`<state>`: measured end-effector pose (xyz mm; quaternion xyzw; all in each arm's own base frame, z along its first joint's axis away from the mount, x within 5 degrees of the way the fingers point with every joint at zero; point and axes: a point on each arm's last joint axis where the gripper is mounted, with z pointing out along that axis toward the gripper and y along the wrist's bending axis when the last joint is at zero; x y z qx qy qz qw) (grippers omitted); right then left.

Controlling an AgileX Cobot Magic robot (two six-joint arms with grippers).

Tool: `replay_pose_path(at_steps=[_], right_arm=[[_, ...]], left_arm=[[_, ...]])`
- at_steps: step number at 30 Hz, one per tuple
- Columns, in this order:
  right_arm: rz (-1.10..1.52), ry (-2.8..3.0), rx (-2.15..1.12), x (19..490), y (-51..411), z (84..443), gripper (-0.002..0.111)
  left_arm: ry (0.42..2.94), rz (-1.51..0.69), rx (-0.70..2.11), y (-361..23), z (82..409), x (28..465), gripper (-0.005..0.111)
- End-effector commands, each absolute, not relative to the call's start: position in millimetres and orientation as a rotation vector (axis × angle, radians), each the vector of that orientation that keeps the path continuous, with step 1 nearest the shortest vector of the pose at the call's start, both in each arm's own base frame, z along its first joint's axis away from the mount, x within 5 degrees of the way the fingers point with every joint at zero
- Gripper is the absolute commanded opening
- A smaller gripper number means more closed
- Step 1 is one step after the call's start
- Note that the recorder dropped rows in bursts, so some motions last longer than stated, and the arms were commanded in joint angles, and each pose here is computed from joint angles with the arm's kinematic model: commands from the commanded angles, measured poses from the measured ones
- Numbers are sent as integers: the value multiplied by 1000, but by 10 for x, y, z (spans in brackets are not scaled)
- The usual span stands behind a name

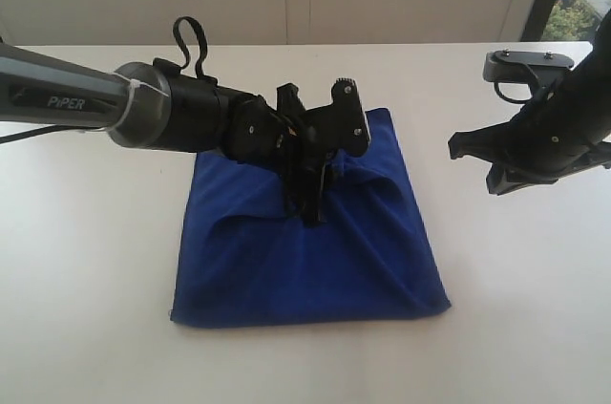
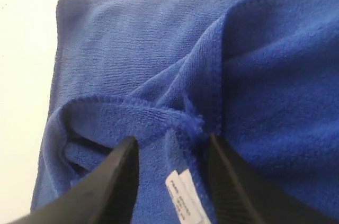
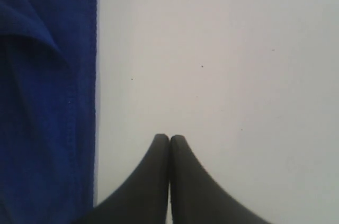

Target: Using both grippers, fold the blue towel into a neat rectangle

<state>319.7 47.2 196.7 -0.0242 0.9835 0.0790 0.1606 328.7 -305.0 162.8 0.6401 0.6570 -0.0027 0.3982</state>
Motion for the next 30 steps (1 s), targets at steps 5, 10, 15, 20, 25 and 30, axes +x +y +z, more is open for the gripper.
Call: replay_pose_path(at_steps=[5, 10, 15, 20, 25, 30], right_arm=[[225, 2790, -68, 3205, 444, 1999, 0], [225, 2790, -68, 3205, 444, 1999, 0], [225, 2790, -68, 3205, 444, 1999, 0], [230, 2790, -64, 3205, 446, 1999, 0], [230, 2790, -64, 3205, 446, 1999, 0], [229, 2789, -64, 3206, 446, 2000, 0]], left_arm=[[1672, 13, 1606, -2961, 1650, 3375, 47], [1672, 13, 1606, -2961, 1650, 3375, 47], [1672, 12, 1607, -2962, 1650, 3373, 46], [1723, -13, 1663, -2941, 1602, 3326, 15], [1740, -21, 1669, -2936, 1591, 3315, 0], [1709, -17, 1636, -2930, 1751, 3311, 0]])
